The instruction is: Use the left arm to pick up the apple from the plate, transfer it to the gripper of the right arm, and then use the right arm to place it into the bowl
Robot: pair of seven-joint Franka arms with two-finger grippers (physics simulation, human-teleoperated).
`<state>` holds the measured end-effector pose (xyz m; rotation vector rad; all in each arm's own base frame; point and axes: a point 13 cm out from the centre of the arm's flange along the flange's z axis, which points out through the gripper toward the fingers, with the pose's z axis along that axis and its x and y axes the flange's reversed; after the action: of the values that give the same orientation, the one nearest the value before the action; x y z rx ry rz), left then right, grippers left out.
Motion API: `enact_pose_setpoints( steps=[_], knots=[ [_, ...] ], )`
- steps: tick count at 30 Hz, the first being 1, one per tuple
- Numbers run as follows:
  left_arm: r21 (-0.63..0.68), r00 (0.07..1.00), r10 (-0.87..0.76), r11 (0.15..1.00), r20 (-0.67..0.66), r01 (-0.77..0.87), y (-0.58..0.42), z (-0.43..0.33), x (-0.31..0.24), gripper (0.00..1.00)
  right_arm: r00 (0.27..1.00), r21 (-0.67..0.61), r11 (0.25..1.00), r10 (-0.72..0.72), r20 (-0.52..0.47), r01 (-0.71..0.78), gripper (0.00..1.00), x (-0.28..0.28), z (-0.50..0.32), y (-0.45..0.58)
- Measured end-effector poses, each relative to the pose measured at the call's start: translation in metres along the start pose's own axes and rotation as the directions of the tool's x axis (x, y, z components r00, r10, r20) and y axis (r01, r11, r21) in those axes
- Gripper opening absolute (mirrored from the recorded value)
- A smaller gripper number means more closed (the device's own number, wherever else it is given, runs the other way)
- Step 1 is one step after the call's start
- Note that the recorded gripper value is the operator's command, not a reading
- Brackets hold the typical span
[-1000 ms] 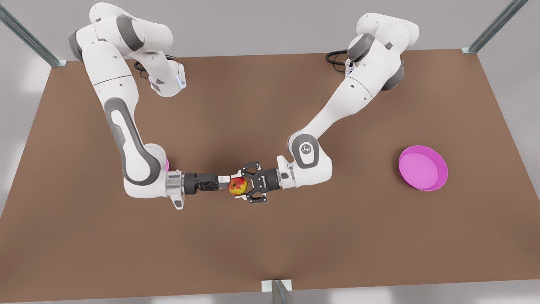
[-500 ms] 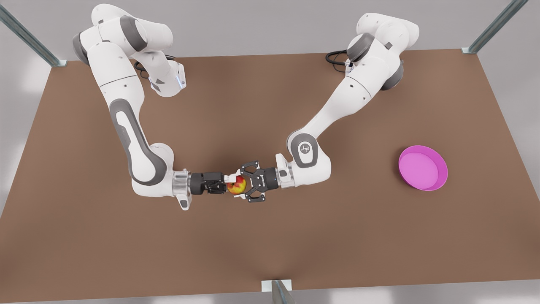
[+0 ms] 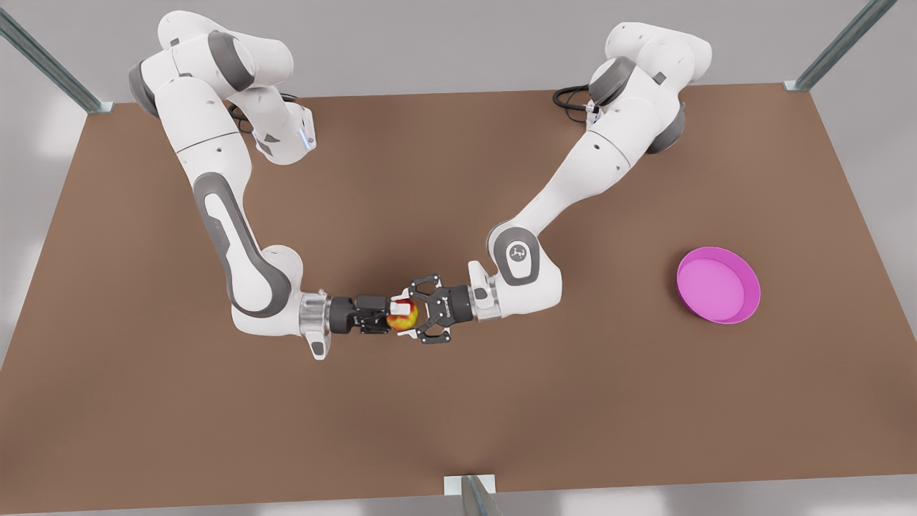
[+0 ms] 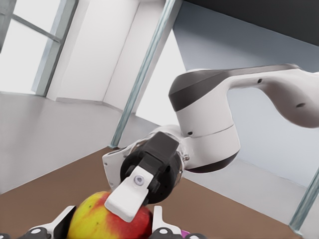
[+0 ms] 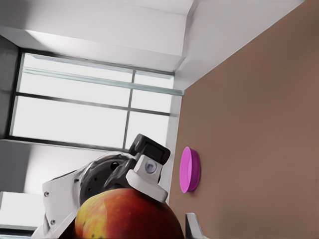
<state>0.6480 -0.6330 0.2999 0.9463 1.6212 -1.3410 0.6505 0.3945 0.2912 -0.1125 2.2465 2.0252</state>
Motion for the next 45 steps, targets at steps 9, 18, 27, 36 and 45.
enact_pose_setpoints(
  steps=[9,18,27,36,45],
  knots=[
    [0.002,1.0,0.011,1.0,0.0,-0.011,0.0,0.0,0.0,0.78,1.0,0.001,1.0,-0.028,0.005,0.028,0.72,-0.002,-0.001,0.0],
    [0.01,1.0,0.011,1.0,0.001,-0.011,-0.004,0.002,-0.001,0.99,0.999,0.001,0.999,-0.044,0.011,0.044,0.72,-0.005,-0.007,0.0],
    [-0.032,0.997,-0.032,0.999,-0.065,0.03,0.037,-0.027,0.049,0.99,0.999,0.034,0.999,-0.037,-0.002,0.037,0.71,-0.014,-0.089,-0.037],
    [0.065,0.552,0.296,0.915,-0.78,-0.398,0.094,-0.425,-0.068,1.0,0.997,0.093,0.996,-0.004,-0.078,0.011,0.71,0.02,-0.236,-0.094],
    [-0.459,0.288,-0.373,0.817,-0.882,-0.348,-0.028,-0.608,-0.145,1.0,0.972,0.148,0.988,0.003,-0.235,0.033,0.71,0.082,-0.299,-0.096]
  ],
)
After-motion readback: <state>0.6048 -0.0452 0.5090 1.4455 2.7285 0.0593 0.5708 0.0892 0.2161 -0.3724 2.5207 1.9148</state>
